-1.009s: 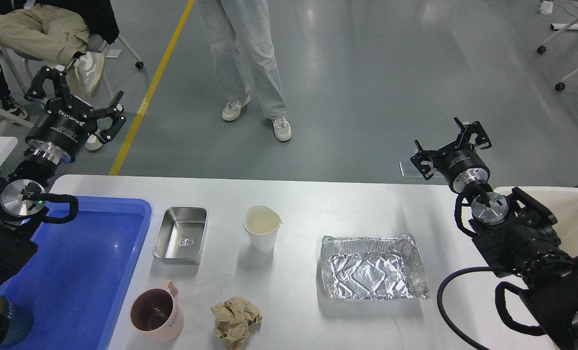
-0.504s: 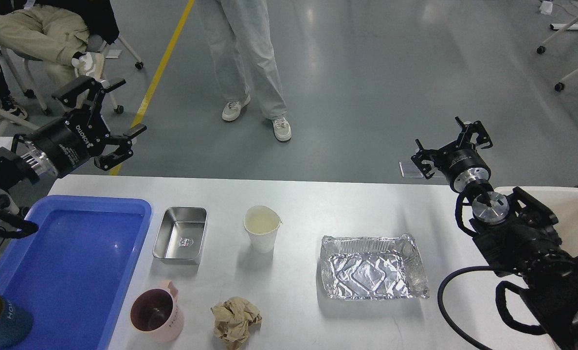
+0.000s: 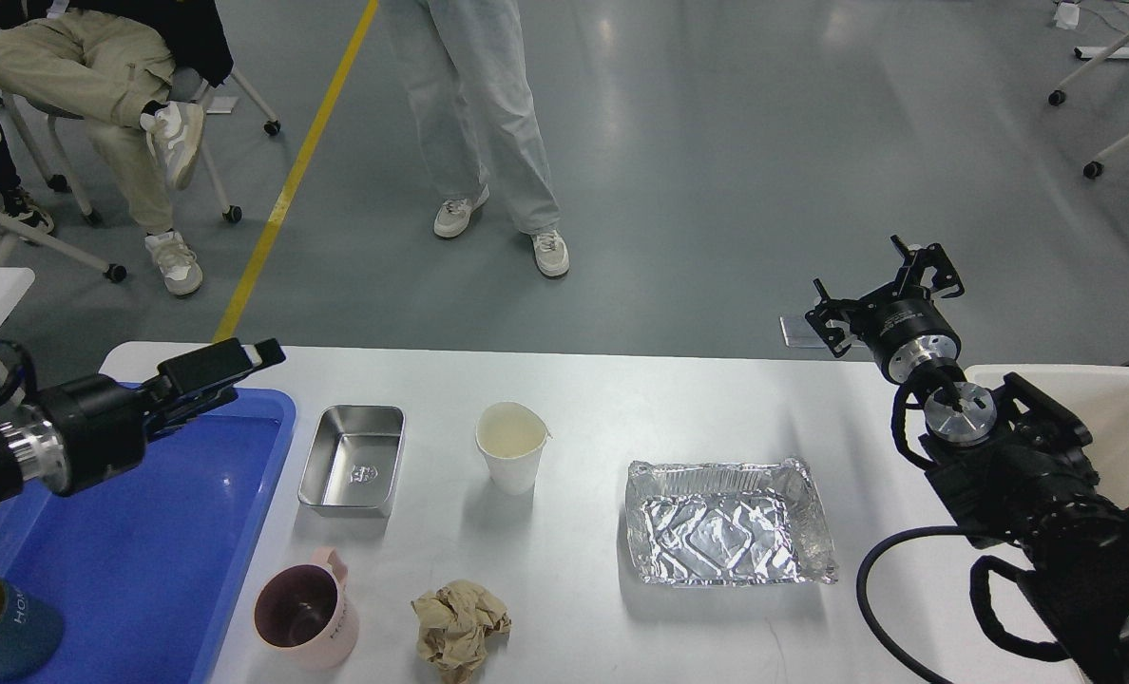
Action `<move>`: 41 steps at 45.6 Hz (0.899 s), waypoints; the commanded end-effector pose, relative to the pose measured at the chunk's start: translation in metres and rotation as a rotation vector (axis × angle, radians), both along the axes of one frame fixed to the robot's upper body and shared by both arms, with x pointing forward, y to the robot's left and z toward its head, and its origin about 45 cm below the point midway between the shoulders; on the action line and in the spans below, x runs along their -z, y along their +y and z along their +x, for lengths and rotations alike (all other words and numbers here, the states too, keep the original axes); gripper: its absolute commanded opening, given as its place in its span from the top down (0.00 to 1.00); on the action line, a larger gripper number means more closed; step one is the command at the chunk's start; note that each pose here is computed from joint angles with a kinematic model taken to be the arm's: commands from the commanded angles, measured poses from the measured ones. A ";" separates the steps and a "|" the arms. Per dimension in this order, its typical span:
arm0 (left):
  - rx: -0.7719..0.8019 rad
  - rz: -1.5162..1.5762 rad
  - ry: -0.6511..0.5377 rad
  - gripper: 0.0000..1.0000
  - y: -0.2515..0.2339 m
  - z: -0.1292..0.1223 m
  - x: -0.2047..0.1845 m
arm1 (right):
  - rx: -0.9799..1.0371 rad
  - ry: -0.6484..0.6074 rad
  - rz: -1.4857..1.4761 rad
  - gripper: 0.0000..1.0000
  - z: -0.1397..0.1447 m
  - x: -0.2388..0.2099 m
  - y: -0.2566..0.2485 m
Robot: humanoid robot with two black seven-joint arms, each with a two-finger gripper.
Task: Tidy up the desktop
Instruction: 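Lower the left gripper down toward the blue bin, then move the left gripper along the bin toward the pink mug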
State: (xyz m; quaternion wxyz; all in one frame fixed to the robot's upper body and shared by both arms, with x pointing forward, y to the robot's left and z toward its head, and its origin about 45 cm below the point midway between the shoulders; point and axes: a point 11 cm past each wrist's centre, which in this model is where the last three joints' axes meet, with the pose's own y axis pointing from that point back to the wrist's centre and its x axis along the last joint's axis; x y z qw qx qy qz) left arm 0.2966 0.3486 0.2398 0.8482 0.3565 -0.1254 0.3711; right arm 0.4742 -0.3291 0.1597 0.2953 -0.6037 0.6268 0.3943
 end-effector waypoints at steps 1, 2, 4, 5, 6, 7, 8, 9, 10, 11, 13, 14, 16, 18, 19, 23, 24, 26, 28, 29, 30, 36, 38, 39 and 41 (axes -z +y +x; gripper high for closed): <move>0.006 0.049 0.044 0.05 0.022 -0.017 -0.009 | -0.005 0.004 0.003 0.00 -0.001 0.002 0.003; -0.001 0.061 0.042 0.05 0.026 -0.019 -0.012 | -0.004 0.006 0.003 0.00 -0.001 0.003 0.003; -0.005 0.078 0.041 0.04 0.032 -0.022 -0.017 | -0.005 0.007 0.004 0.00 -0.002 0.004 0.004; -0.005 0.086 0.043 0.04 0.034 -0.025 -0.019 | -0.005 0.007 0.004 0.00 -0.002 0.004 0.004; -0.005 0.098 0.042 0.04 0.037 -0.026 -0.021 | -0.006 0.008 0.007 0.00 -0.002 0.005 0.005; -0.007 0.111 0.044 0.04 0.042 -0.027 -0.023 | -0.009 0.010 0.008 0.00 -0.002 0.006 0.007; -0.003 0.124 0.045 0.04 0.045 -0.029 -0.025 | -0.010 0.010 0.009 0.00 -0.002 0.006 0.008; 0.001 0.136 0.050 0.04 0.049 -0.031 -0.026 | -0.009 0.010 0.009 0.00 -0.002 0.006 0.008; 0.005 0.152 0.052 0.04 0.052 -0.033 -0.028 | -0.010 0.010 0.010 0.00 -0.002 0.006 0.008; 0.009 0.169 0.054 0.04 0.055 -0.034 -0.029 | -0.009 0.009 0.011 0.00 -0.002 0.006 0.008; 0.016 0.196 0.060 0.04 0.061 -0.037 -0.031 | -0.010 0.010 0.012 0.00 -0.002 0.006 0.009; 0.014 0.207 0.063 0.04 0.064 -0.039 -0.032 | -0.010 0.011 0.012 0.00 -0.003 0.007 0.009; 0.007 0.220 0.074 0.04 0.070 -0.043 -0.032 | -0.013 0.012 0.015 0.00 -0.003 0.008 0.011; 0.004 0.227 0.092 0.04 0.074 -0.046 -0.030 | -0.013 0.011 0.018 0.00 -0.003 0.008 0.014; 0.004 0.229 0.105 0.04 0.075 -0.049 -0.028 | -0.011 0.010 0.018 0.00 -0.003 0.008 0.013; -0.016 0.254 0.123 0.04 0.085 -0.055 -0.025 | -0.012 0.010 0.019 0.00 -0.003 0.008 0.014; -0.019 0.258 0.125 0.04 0.087 -0.056 -0.026 | -0.012 0.010 0.019 0.00 -0.003 0.008 0.014; -0.029 0.267 0.124 0.04 0.091 -0.057 -0.028 | -0.012 0.010 0.019 0.00 -0.003 0.008 0.014; -0.039 0.278 0.123 0.04 0.096 -0.060 -0.031 | -0.009 0.010 0.019 0.00 -0.003 0.009 0.014; -0.047 0.288 0.124 0.04 0.100 -0.061 -0.033 | -0.008 0.009 0.018 0.00 -0.003 0.009 0.014; -0.051 0.297 0.125 0.04 0.102 -0.062 -0.034 | -0.008 0.009 0.018 0.00 -0.003 0.009 0.014; -0.045 0.329 0.128 0.04 0.115 -0.066 -0.035 | -0.009 0.018 0.021 0.00 -0.005 0.013 0.015; -0.040 0.328 0.131 0.04 0.116 -0.066 -0.033 | -0.009 0.019 0.022 0.00 -0.006 0.014 0.016; -0.036 0.321 0.131 0.04 0.116 -0.066 -0.033 | -0.010 0.019 0.023 0.00 -0.006 0.014 0.017; -0.025 0.313 0.134 0.04 0.114 -0.066 -0.033 | -0.007 0.019 0.023 0.00 -0.006 0.015 0.016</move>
